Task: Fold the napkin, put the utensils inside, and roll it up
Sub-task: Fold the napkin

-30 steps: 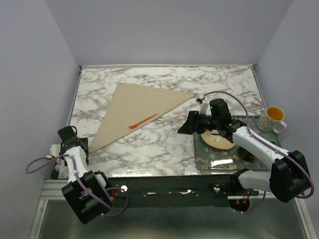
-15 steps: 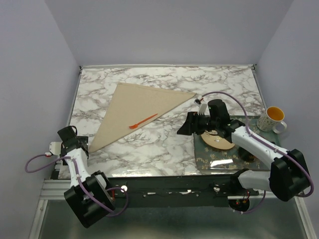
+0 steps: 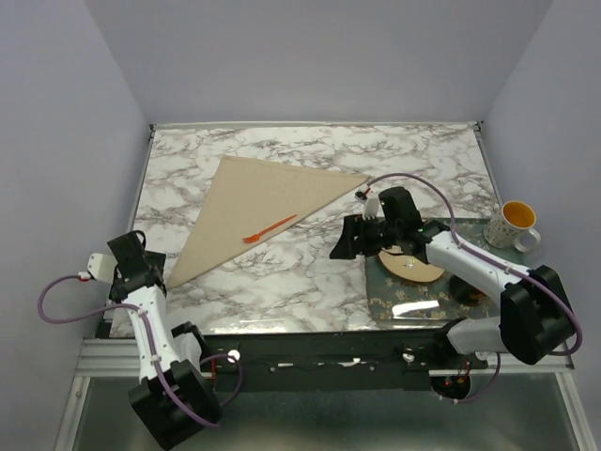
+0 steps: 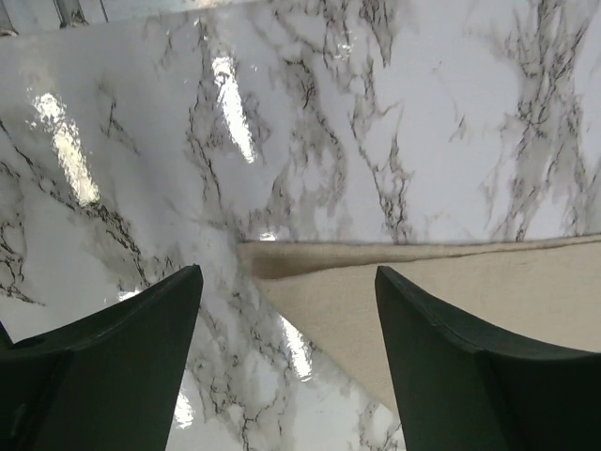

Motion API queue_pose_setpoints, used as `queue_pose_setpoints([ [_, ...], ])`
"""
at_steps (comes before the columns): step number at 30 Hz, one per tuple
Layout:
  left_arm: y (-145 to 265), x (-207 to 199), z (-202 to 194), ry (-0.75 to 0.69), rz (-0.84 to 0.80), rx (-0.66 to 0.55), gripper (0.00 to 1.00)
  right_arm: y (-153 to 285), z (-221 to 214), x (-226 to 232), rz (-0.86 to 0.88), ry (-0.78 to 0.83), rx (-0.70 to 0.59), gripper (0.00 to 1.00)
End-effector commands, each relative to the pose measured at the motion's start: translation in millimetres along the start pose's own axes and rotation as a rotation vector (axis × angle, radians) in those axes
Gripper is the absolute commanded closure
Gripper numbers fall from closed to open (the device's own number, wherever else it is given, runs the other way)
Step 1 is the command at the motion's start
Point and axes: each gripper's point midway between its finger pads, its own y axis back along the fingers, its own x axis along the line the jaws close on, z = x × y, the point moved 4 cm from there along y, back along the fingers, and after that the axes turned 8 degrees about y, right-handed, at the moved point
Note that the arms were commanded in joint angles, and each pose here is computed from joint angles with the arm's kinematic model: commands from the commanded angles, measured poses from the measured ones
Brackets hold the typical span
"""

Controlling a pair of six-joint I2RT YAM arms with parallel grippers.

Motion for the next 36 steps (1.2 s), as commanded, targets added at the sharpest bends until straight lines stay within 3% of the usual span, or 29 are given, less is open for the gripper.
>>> queue_pose_setpoints([
  [1,2,0,-17,0.017,-0.014,0.034,0.21,2,-3,-5,-0.057,-0.01,0.061,0.2],
  [7,-5,-16,-25,0.007,-0.046,0.038,0.32,8,-1,-1,-0.082,-0.064,0.084,0.2],
  [14,-14,-11,-38,0.024,0.004,0.06,0.36,12,6,1,-0.107,-0.098,0.095,0.2],
  [17,-17,6,-49,0.042,0.036,0.079,0.49,10,8,1,-0.108,-0.112,0.108,0.2],
  [29,-14,1,-54,-0.028,-0.028,0.119,0.47,7,9,-2,-0.116,-0.105,0.103,0.2],
  [36,-2,-13,-47,-0.086,-0.134,0.107,0.51,19,11,-3,-0.135,0.0,0.004,0.2],
])
